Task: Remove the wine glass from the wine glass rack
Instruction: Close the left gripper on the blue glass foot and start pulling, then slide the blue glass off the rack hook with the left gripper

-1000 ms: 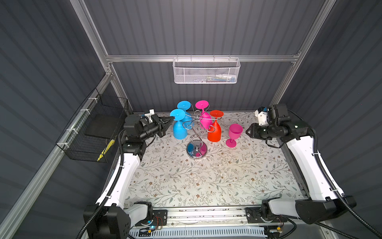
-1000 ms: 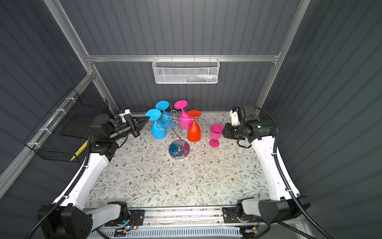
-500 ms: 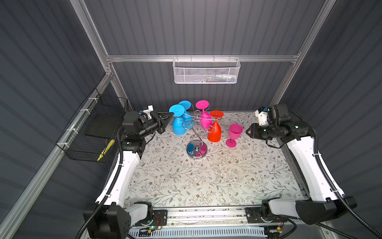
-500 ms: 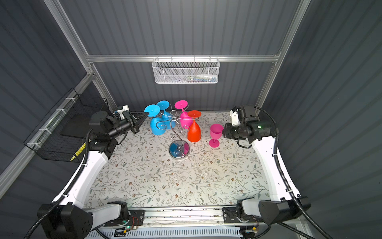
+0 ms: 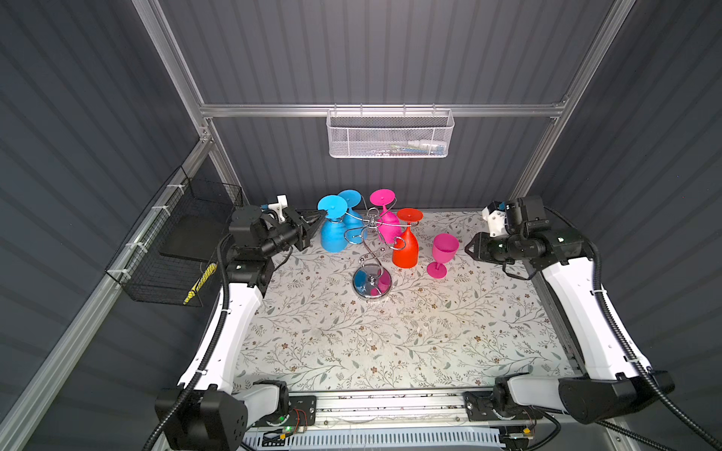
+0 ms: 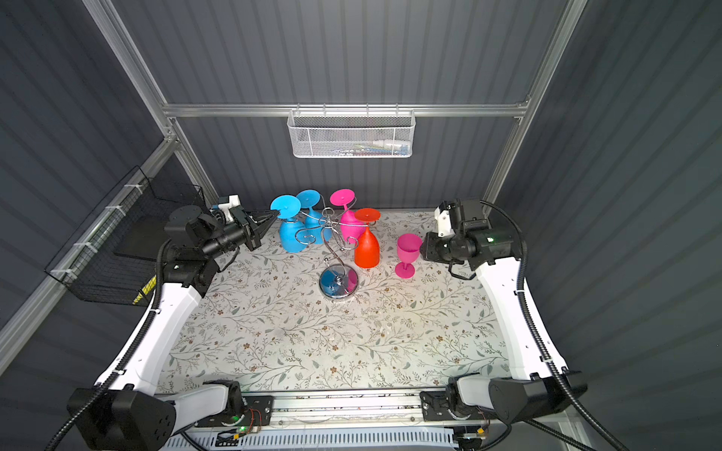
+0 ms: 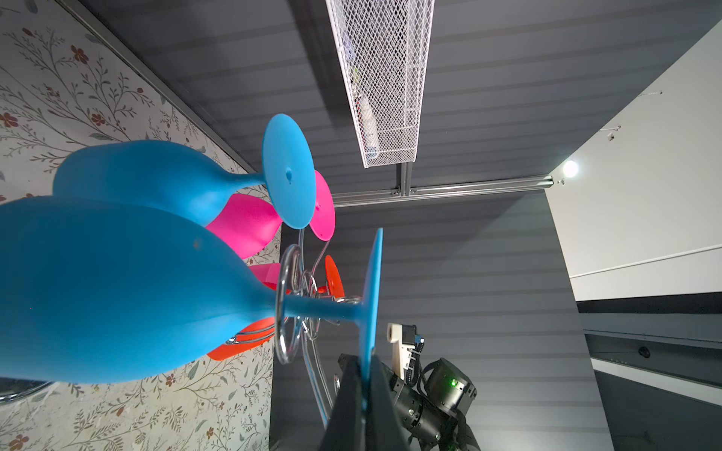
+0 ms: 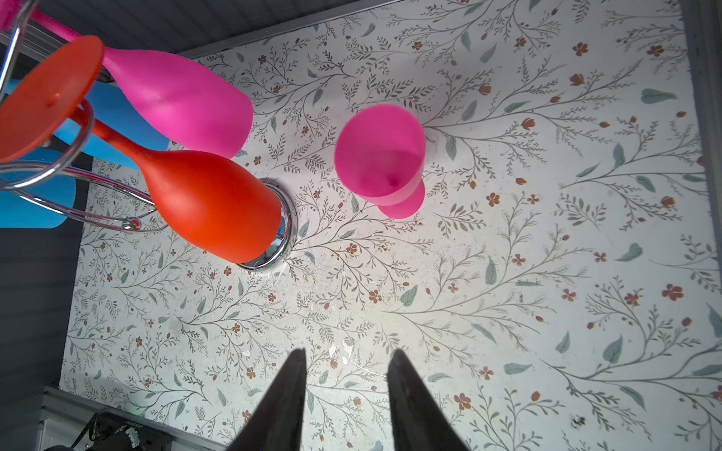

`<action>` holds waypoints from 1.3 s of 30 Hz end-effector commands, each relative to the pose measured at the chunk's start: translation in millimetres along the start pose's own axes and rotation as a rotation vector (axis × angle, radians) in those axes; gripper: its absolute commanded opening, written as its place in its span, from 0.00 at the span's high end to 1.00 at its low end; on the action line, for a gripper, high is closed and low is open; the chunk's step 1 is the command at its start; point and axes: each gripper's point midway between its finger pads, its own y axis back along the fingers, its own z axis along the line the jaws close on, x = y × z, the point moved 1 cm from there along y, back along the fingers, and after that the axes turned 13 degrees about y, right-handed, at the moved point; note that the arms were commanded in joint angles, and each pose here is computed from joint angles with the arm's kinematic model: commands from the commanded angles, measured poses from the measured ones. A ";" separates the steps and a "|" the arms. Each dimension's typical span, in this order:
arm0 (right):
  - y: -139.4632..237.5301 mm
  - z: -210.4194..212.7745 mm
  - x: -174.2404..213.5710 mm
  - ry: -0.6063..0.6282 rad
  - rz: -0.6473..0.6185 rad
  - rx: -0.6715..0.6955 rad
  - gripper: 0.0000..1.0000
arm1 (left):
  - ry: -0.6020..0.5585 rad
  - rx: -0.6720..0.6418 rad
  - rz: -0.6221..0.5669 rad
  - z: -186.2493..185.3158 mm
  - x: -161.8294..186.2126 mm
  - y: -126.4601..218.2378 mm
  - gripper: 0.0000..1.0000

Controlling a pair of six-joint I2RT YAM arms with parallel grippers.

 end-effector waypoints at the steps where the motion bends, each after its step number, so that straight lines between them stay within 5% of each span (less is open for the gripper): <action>1: -1.3 0.2 3.0 -0.010 0.013 -0.010 0.62 | -0.055 0.005 -0.011 -9.5 1.0 4.2 1.00; 15: -2.5 1.1 0.2 -0.012 0.013 -0.016 0.62 | -0.073 0.054 0.008 -21.7 -10.4 -11.3 1.00; 39: 2.9 2.4 1.3 -0.022 0.007 -0.019 0.62 | -0.048 0.024 0.103 -9.7 23.2 -14.2 1.00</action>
